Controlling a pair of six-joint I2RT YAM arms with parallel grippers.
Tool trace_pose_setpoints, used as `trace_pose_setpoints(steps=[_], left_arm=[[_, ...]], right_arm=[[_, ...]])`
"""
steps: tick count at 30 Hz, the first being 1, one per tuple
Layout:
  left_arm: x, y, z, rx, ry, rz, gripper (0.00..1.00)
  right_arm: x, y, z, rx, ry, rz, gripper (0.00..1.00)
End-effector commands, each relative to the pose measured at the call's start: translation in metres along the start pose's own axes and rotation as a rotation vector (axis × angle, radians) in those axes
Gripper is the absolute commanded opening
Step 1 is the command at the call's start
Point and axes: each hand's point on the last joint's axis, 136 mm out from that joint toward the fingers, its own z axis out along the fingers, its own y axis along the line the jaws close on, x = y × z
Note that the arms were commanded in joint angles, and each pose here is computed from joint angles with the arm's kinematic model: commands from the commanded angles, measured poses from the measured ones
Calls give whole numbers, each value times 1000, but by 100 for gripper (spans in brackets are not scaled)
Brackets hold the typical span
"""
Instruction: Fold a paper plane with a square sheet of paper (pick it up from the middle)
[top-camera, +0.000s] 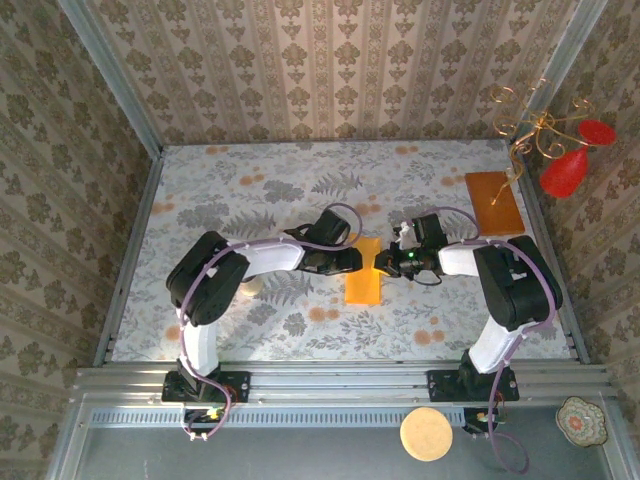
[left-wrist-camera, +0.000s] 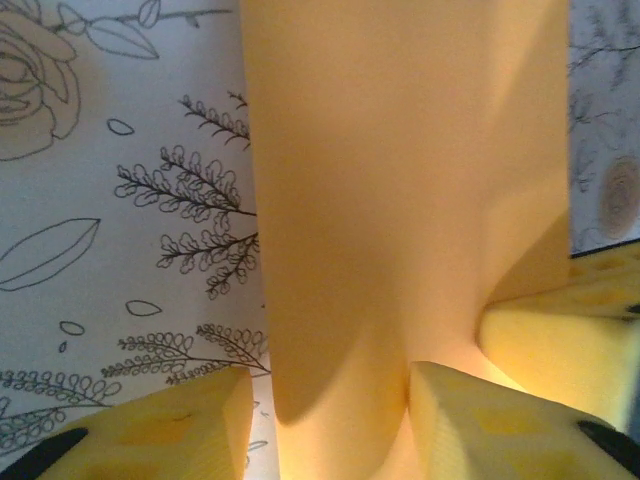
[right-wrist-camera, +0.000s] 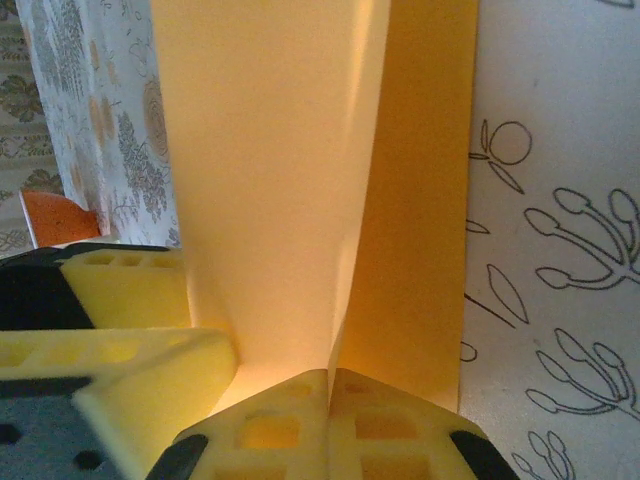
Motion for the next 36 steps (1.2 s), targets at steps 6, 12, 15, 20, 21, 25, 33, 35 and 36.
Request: trace_pose_setpoints(steps=[6,12,15,20,21,25,33,35,36], left_arm=[[6,20,6,-59,44,-59,40],[12,26,13,-86,89,-79,37],[21,38,18,-170,141,-83,36],[35,57,24,-305,213,-54,35],[37,58,26,-312,219,-50,35],[41,67,28,-368,236,-70,35],[36,73,25,-407,175,-142,34],[33,71,24,-404,156,-170,34],[32,72,24,-405,146,-188,34]], right_arm=[[1,-5,3,20,26,4,3],[0,-5,-1,37,17,6,13],[-4,-4,-12,77,-27,1,25],[-16,-10,-41,187,-140,-32,33],[-18,-10,-45,195,-157,-34,33],[-19,-15,-50,222,-179,-28,32],[-20,-18,-47,214,-175,-11,30],[-20,-18,-46,208,-173,-9,30],[-20,-17,-46,203,-170,-7,30]])
